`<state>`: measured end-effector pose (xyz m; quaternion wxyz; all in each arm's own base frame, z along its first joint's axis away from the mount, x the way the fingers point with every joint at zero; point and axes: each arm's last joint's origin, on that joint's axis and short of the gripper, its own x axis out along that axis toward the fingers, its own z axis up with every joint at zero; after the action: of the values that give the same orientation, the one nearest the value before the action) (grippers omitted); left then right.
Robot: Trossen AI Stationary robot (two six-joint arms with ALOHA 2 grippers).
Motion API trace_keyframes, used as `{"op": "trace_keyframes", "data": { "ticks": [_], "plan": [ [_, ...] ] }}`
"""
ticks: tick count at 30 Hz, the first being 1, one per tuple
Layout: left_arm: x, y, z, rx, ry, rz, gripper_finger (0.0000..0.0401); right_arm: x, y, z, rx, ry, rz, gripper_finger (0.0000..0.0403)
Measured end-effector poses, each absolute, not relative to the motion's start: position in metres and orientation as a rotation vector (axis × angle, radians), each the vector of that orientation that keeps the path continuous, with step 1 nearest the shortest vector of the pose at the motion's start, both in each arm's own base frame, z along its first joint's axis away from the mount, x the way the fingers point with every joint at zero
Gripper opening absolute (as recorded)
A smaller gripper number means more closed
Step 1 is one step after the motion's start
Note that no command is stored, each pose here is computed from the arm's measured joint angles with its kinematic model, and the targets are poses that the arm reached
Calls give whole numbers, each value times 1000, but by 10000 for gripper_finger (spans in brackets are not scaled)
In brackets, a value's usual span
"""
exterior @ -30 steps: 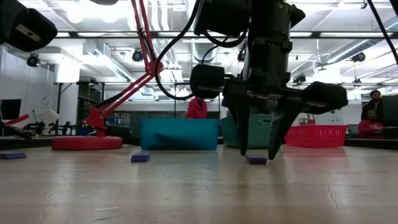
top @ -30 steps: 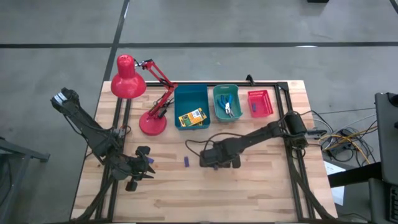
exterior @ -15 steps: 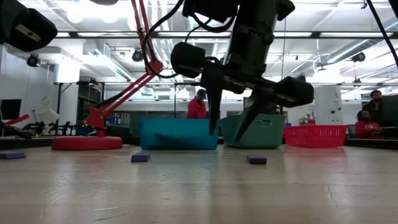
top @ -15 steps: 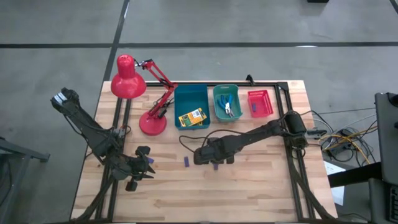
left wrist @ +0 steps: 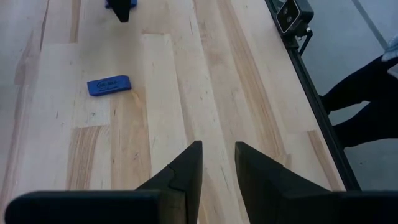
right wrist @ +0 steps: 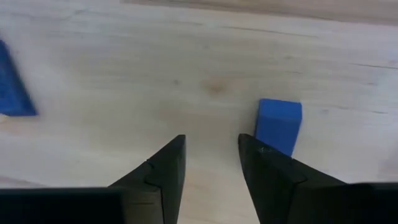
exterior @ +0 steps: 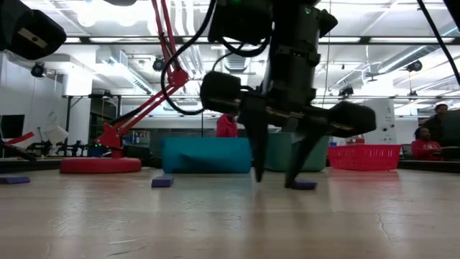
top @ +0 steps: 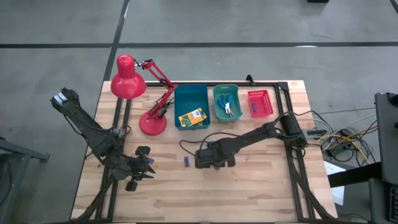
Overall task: Pick & Place School Supplies
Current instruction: Put the blue eraser into the red bin
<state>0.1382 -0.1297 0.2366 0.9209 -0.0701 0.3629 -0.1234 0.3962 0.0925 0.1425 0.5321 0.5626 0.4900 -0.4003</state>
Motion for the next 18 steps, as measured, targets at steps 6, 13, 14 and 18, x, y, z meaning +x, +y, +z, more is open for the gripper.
{"op": "trace_keyframes", "data": {
  "ticks": [6,13,14,18],
  "plan": [
    [138,-130,237,-144,746,-254,99,386,95,142,1306,1255,-1018,133],
    [138,-130,237,-144,746,-254,99,375,103,149,1253,1307,-1058,120],
    [138,-130,237,-144,746,-254,99,374,103,152,1249,1301,-1052,119],
    [138,-130,237,-144,745,-254,99,369,102,170,1201,1246,-1029,118]
  ]
}}
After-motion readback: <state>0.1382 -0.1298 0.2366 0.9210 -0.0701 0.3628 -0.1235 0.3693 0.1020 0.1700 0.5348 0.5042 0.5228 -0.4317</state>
